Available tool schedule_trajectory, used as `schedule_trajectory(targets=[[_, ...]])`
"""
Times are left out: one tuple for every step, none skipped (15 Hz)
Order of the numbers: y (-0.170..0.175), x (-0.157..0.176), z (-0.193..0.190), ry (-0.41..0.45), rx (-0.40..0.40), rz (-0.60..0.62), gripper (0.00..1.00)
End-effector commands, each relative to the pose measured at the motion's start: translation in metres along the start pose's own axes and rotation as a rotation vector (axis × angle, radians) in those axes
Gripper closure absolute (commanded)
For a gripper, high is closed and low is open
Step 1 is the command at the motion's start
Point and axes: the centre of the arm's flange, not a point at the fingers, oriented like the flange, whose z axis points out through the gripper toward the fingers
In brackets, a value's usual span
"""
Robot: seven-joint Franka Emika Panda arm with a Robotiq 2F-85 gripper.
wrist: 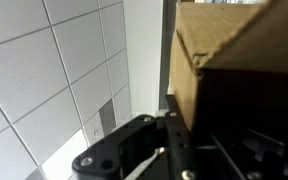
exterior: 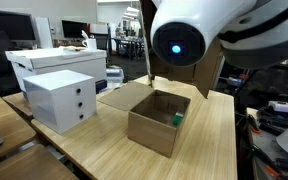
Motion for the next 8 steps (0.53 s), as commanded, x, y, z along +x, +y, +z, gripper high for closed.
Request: schedule_trajectory(targets=[[0.0128, -0.0093, 0.0003, -0.003, -0.047, -0.025, 0.94], [0.0127, -0.0096, -0.0005, 0.000, -0.049, -0.026, 0.94], [0.0126, -0.0096, -0.0010, 0.000, -0.049, -0.026, 0.94], [0.0127, -0.0099, -0.0014, 0.001, -0.052, -0.025, 0.94], [0.0129, -0.0101, -0.0017, 0.002, -0.054, -0.026, 0.94], [0.0129, -0.0101, -0.0018, 0.003, -0.058, -0.025, 0.94], [0.0126, -0.0103, -0.0017, 0.004, -0.064, -0.026, 0.94], [0.0122, -0.0102, -0.0018, 0.004, -0.063, -0.026, 0.94]])
